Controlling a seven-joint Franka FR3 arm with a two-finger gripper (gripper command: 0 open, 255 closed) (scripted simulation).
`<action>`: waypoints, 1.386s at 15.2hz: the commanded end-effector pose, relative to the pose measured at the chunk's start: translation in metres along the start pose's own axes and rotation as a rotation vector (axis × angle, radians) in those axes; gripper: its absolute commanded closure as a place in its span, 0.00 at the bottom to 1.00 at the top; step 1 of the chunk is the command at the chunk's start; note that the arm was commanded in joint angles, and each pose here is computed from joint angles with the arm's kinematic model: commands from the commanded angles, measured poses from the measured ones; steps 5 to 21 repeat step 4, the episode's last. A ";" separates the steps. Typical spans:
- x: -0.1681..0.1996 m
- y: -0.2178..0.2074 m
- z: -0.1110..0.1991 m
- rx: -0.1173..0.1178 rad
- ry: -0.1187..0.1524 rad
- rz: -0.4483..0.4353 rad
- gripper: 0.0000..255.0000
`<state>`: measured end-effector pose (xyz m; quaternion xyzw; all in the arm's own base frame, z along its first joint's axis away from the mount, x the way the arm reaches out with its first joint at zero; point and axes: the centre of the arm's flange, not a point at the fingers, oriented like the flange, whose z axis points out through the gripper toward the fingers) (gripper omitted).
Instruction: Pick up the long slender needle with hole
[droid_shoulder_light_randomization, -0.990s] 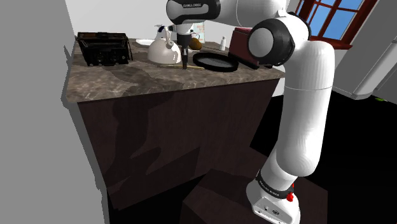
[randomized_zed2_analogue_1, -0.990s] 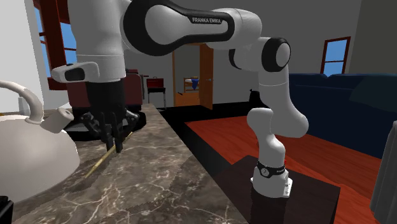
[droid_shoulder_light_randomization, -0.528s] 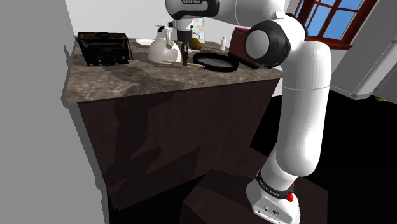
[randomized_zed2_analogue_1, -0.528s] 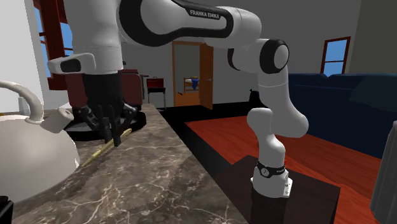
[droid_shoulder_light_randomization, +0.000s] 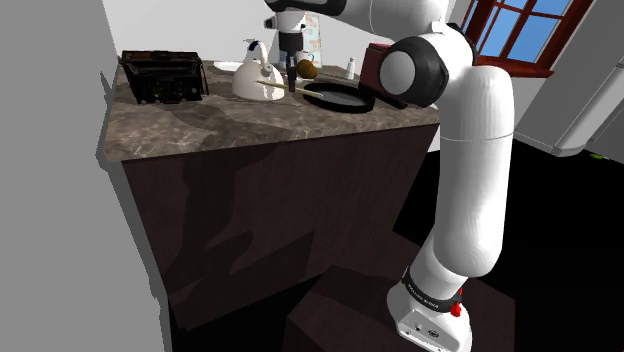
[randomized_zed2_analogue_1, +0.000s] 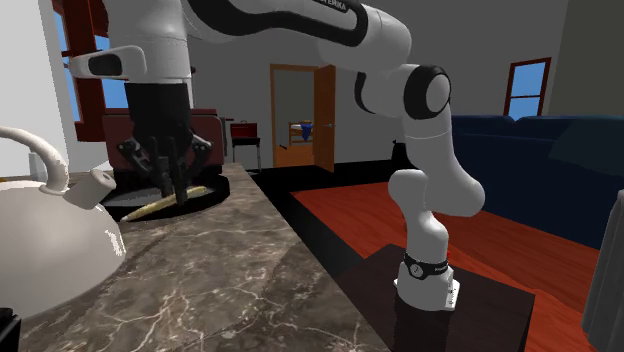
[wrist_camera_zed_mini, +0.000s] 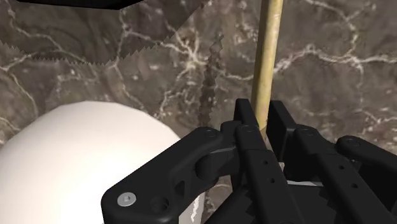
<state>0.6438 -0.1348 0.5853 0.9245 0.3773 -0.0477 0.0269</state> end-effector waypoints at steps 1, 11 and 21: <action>-0.002 0.000 -0.011 0.000 0.000 0.000 1.00; -0.002 0.000 -0.017 0.000 0.000 0.000 1.00; -0.002 0.000 -0.017 0.000 0.000 0.000 1.00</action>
